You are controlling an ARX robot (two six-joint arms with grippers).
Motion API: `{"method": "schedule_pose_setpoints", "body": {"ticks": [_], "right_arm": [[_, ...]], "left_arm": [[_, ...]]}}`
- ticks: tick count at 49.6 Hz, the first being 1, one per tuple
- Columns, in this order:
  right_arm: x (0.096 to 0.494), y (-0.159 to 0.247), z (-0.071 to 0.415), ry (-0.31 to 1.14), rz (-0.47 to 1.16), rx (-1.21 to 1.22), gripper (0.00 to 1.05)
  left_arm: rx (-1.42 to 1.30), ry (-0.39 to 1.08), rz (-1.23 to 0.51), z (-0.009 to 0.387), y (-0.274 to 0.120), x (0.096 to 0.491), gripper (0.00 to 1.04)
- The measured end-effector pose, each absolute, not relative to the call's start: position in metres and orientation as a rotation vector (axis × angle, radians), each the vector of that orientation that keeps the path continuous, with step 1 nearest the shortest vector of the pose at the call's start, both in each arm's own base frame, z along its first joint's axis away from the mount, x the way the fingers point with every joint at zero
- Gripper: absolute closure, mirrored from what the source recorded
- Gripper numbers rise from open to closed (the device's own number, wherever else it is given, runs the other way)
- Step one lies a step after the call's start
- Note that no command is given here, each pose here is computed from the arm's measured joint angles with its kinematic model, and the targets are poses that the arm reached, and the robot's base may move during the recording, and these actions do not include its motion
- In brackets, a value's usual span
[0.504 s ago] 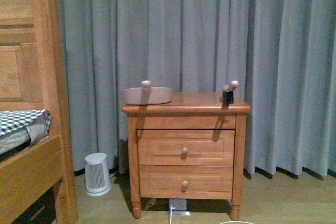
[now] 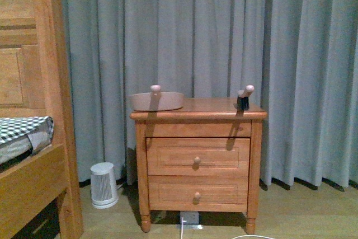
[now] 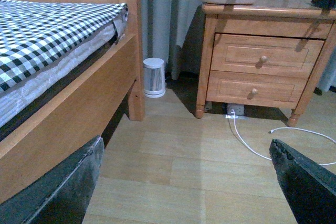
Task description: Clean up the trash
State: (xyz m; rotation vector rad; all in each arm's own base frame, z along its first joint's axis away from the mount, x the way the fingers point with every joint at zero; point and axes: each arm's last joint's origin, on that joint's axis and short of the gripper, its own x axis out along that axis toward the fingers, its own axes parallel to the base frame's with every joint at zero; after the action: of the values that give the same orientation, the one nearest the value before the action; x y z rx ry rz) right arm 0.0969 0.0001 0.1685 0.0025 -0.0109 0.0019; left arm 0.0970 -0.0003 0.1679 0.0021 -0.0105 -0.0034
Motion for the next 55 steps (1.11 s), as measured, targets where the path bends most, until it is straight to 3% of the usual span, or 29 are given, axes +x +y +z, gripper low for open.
{"method": "schedule_pose_setpoints", "body": {"ticks": [55], "right_arm": [[0.0969,0.0001,0.1685,-0.011,0.002,0.003,0.07]], "left_arm": [[0.002,-0.010,-0.003,0.1679,-0.0003,0.0970,0.08]]}}
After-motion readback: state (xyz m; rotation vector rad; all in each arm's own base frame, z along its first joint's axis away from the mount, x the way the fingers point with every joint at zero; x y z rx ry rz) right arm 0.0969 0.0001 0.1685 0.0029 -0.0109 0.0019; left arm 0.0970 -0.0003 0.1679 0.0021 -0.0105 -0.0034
